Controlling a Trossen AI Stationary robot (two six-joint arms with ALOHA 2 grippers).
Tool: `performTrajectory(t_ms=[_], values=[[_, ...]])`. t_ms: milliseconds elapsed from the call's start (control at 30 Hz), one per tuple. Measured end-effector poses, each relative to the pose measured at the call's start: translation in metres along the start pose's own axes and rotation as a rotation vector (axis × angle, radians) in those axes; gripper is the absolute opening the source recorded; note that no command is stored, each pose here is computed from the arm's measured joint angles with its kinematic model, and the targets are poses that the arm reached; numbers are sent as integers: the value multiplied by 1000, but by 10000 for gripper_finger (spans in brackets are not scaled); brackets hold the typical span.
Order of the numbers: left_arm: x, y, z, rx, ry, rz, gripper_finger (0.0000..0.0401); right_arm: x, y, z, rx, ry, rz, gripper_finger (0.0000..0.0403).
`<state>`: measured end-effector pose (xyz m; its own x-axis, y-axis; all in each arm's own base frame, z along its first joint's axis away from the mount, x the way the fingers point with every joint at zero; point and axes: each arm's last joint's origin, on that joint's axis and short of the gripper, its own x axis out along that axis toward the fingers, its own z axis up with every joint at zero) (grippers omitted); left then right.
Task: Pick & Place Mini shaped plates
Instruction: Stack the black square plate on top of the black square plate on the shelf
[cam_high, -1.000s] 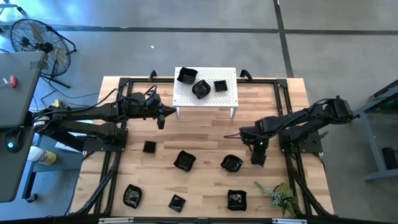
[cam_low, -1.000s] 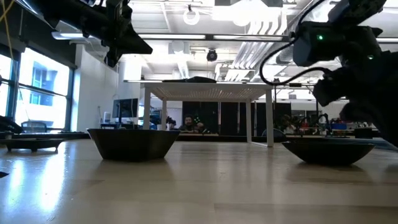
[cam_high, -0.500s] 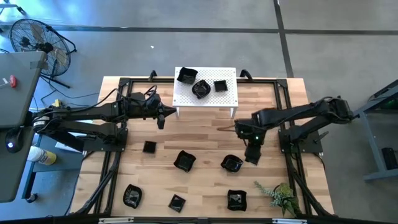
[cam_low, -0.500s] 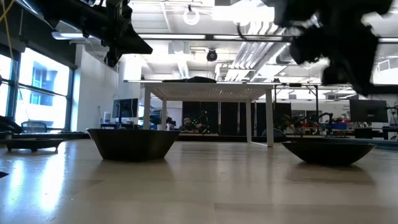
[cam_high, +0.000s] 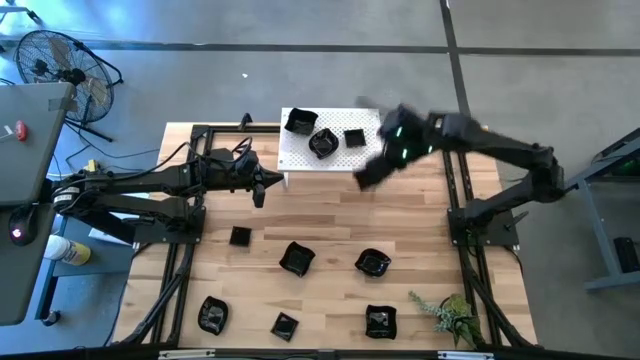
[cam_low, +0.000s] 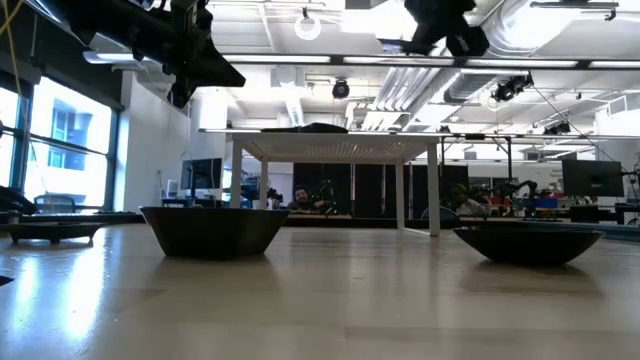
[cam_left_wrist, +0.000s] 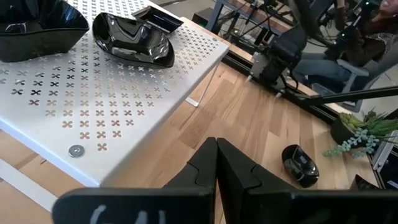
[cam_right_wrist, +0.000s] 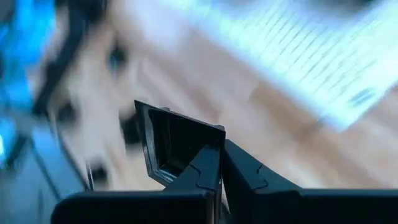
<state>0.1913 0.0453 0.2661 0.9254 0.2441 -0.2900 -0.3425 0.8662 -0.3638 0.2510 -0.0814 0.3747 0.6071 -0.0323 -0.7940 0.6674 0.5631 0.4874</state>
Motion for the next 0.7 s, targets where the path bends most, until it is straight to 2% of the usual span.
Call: performTrajectory(t_ms=[133, 333, 500, 700], values=[[0, 0, 0, 2, -2, 3, 0, -10, -25, 40, 167, -108, -43, 7], [0, 0, 0, 9, -3, 6, 0, 27, -67, 83, 269, -28, -67, 7], [0, 0, 0, 10, -4, 7, 0, 55, -92, 100, 310, 15, -67, 7], [0, 0, 0, 10, -4, 7, 0, 64, -102, 108, 325, 10, -64, 7]])
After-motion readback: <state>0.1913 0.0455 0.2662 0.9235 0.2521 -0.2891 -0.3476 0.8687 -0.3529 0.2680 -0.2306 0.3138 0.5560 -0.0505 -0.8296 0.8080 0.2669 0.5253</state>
